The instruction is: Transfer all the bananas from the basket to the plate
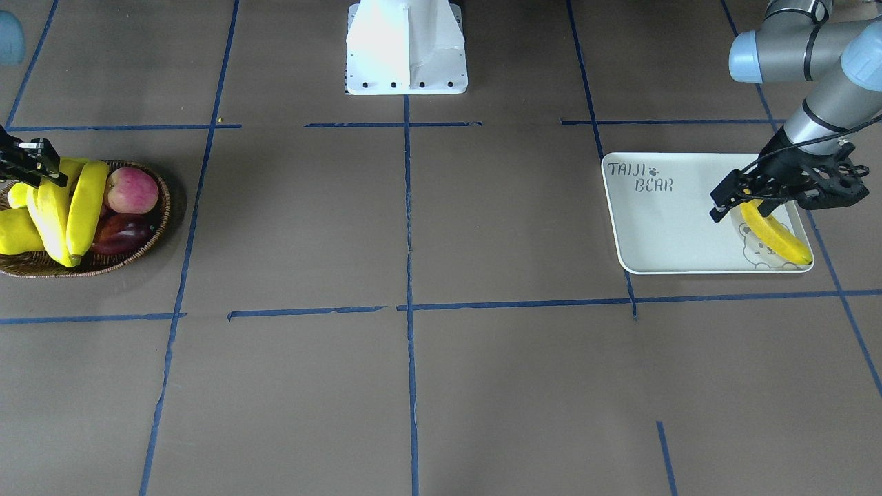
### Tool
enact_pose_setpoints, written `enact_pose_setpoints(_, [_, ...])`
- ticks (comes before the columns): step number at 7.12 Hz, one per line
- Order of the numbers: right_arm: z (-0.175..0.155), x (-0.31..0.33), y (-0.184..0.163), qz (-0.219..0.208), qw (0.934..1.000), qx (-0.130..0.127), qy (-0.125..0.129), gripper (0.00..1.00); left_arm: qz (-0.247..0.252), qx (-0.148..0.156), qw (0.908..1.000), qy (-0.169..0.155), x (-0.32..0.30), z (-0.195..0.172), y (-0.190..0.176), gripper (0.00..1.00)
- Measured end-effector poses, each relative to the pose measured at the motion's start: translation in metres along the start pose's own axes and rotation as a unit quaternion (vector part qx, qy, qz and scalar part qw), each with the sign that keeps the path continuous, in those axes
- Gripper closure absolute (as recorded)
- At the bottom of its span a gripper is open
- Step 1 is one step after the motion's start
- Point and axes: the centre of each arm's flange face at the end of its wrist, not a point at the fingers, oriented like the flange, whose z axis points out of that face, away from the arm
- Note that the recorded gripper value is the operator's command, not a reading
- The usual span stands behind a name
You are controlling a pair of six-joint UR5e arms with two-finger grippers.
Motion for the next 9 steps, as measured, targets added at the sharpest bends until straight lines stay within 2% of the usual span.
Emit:
enact_pose_setpoints(2, [-0.006,-0.008,0.001,-0.01,0.9998,0.0,-0.016,1.0,0.0,0.0,1.0,0.0,0.0,0.0,0.0,0.01])
enact_pose_setpoints(3, [-0.018,-0.017,0.003,-0.021,0.9993,0.011,-0.03,1.0,0.0,0.0,1.0,0.0,0.0,0.0,0.0,0.01])
enact_pose_setpoints(6, [-0.08,-0.011,-0.003,-0.016,0.9955,0.082,-0.043,1.0,0.0,0.0,1.0,0.0,0.001,0.0,0.0,0.01])
enact_pose_setpoints(9, [-0.133,-0.033,-0.015,-0.027,0.9893,0.13,-0.059,1.0,0.001,0.0,1.0,0.001,0.003,0.0,0.0,0.01])
